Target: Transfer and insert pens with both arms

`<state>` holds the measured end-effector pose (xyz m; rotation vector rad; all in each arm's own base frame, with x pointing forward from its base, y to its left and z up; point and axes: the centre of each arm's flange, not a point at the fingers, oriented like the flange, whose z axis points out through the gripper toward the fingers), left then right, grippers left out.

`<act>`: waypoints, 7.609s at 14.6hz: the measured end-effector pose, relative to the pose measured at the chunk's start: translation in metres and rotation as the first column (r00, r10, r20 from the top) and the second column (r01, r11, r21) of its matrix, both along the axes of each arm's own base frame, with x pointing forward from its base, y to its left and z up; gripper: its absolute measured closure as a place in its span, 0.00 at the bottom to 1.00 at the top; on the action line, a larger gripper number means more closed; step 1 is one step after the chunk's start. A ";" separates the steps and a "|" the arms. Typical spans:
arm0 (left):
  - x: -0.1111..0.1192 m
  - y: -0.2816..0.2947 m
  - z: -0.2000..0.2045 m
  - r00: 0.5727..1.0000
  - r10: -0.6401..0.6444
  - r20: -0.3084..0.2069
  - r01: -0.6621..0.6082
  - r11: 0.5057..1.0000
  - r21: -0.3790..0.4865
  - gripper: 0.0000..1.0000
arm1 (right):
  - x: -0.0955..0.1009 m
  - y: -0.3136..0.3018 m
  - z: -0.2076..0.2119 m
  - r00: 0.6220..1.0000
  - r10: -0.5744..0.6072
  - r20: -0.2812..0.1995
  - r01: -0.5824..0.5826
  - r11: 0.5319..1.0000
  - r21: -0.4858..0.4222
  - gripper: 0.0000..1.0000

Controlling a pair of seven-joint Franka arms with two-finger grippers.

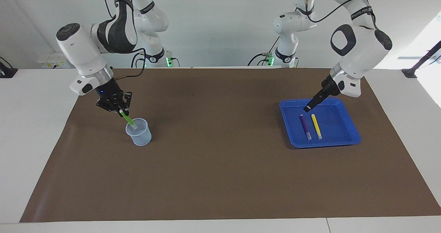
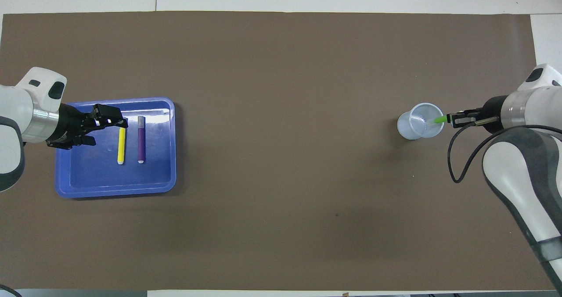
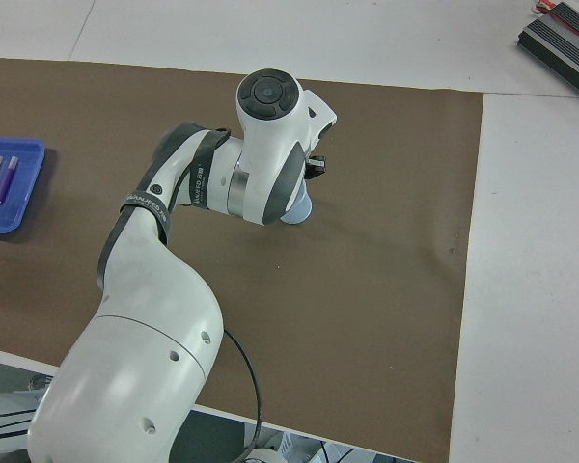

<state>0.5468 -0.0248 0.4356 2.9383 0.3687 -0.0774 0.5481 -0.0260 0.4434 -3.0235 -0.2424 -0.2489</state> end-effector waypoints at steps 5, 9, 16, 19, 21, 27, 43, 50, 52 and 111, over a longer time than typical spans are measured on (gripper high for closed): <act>0.020 0.025 -0.068 0.951 -0.308 0.010 0.305 0.945 0.116 0.00 | 0.003 -0.003 -0.013 1.000 0.021 -0.011 -0.021 0.999 -0.040 0.82; 0.030 0.030 -0.107 0.929 -0.371 0.013 0.366 0.921 0.132 0.03 | 0.006 -0.004 -0.027 0.999 0.033 -0.026 -0.035 0.998 -0.060 0.82; 0.032 0.030 -0.128 0.922 -0.387 0.004 0.384 0.915 0.120 0.33 | 0.007 -0.004 -0.032 0.998 0.050 -0.037 -0.052 0.995 -0.083 0.82; 0.031 0.030 -0.128 0.916 -0.401 -0.002 0.398 0.908 0.134 0.53 | 0.013 -0.003 -0.043 0.998 0.057 -0.026 -0.059 0.994 -0.090 0.82; 0.031 0.031 -0.129 0.914 -0.406 -0.005 0.403 0.905 0.139 0.59 | 0.015 -0.001 -0.050 0.997 0.071 -0.030 -0.074 0.992 -0.104 0.82; 0.031 0.031 -0.128 0.912 -0.410 -0.005 0.406 0.903 0.142 0.84 | 0.015 -0.001 -0.052 0.996 0.079 -0.031 -0.082 0.990 -0.115 0.82; 0.049 0.026 -0.049 0.979 -0.139 -0.149 0.138 0.990 -0.017 0.84 | 0.019 -0.001 -0.044 0.997 0.075 -0.010 -0.075 0.990 -0.117 0.07; 0.050 -0.012 -0.002 0.834 0.381 -0.399 -0.456 0.884 -0.108 0.84 | 0.039 0.036 0.015 0.998 -0.064 0.002 0.064 0.994 -0.085 0.00; 0.049 -0.026 0.004 0.732 0.471 -0.492 -0.592 0.797 -0.118 0.84 | 0.043 0.056 0.043 0.994 -0.112 -0.015 0.111 0.991 -0.074 0.00; -0.030 -0.168 0.019 0.440 0.765 -0.470 -0.878 0.475 -0.048 0.00 | 0.019 0.145 0.075 0.995 0.024 0.094 -0.015 0.996 -0.093 0.83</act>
